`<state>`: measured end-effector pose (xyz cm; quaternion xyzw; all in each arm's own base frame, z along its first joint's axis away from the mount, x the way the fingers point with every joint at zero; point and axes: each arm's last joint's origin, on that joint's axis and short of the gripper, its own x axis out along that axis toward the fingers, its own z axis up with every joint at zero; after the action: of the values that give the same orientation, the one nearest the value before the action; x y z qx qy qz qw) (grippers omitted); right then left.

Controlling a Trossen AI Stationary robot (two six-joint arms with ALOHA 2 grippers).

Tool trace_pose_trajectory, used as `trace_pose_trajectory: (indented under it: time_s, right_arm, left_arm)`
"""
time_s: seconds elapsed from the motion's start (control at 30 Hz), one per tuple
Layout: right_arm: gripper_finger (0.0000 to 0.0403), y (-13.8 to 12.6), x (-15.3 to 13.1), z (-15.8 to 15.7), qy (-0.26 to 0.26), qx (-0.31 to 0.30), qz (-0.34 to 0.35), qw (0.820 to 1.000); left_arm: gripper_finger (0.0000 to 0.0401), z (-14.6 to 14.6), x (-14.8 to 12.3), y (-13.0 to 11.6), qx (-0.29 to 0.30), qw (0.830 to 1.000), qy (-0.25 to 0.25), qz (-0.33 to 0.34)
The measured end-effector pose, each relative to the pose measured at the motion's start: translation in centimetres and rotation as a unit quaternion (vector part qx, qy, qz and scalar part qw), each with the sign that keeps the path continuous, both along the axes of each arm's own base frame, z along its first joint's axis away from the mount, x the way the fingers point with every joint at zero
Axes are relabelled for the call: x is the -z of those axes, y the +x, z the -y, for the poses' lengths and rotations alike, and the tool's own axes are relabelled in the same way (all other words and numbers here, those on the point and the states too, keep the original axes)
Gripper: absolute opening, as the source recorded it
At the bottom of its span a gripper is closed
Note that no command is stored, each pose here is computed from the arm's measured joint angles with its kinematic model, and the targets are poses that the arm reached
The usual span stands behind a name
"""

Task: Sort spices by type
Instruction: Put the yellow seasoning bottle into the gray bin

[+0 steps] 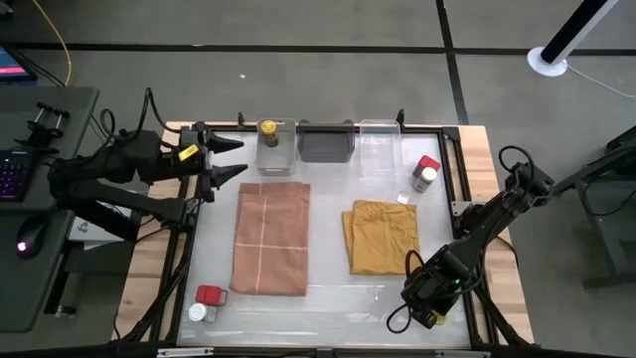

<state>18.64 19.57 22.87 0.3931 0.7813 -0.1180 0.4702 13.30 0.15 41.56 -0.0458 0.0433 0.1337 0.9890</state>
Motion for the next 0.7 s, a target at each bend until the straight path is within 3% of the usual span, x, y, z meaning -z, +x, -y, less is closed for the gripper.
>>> trace_pose_trajectory:
  time_s: [0.4, 0.7]
  right_arm:
    - [0.0000, 2.9, -0.1, 2.5, -0.022, 0.016, 0.095, 0.995]
    - [0.0000, 6.2, -0.2, 5.8, -0.056, 0.018, 0.216, 0.975]
  left_arm:
    - [0.0278, 0.0, -0.1, -0.2, 0.001, 1.000, 0.011, 0.001]
    - [0.0278, 0.0, -0.1, -0.2, 0.001, 1.000, 0.009, 0.001]
